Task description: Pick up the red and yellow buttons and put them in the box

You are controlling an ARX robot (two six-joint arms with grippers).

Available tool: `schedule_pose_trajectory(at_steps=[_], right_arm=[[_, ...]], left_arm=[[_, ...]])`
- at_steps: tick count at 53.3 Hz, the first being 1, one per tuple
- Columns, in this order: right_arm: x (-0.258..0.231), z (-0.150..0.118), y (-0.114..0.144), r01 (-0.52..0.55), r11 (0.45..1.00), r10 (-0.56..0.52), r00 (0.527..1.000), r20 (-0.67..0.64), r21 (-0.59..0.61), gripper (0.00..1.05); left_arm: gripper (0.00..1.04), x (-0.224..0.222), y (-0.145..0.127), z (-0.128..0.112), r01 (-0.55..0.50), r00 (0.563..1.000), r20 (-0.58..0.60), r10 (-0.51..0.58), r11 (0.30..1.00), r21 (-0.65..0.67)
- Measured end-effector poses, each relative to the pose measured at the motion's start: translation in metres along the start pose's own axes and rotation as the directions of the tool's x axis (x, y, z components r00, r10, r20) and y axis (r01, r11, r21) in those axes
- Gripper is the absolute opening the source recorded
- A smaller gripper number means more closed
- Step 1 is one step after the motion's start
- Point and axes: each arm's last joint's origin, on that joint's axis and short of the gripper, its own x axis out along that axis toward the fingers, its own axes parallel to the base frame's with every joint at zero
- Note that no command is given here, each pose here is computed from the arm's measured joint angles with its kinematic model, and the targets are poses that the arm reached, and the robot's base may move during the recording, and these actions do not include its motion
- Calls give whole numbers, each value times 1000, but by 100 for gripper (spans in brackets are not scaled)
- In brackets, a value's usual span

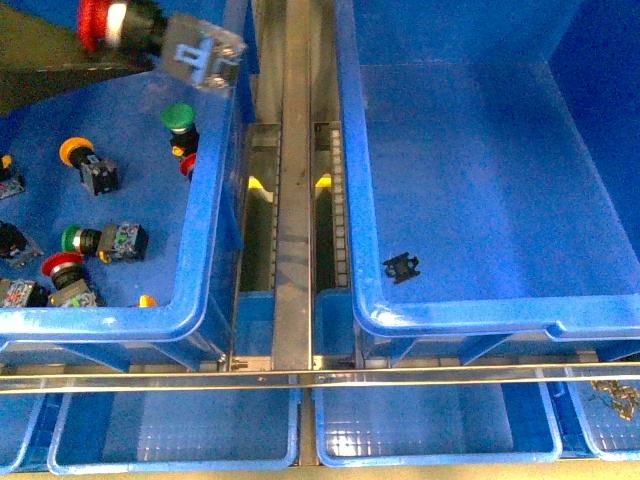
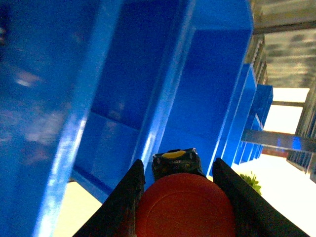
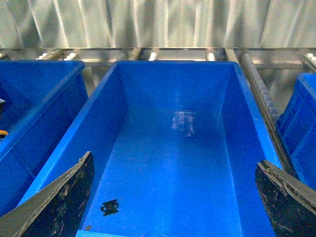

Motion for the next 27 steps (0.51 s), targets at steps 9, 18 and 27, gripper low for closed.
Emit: schedule_pose_trajectory(at_steps=[9,18,27], right_arm=[[0,0,0,0,1000,0,1000,0,0,98],[0,0,0,0,1000,0,1000,0,0,98],[0,0,0,0,1000,0,1000,0,0,98]], left_arm=[[34,33,-15,-23,17,998,-56,-17,1000,-6],[34,65,-34,-39,39,995,-94,-40,999,-13],[34,92,-50,-52,50,990,-131,-49,999,-1]])
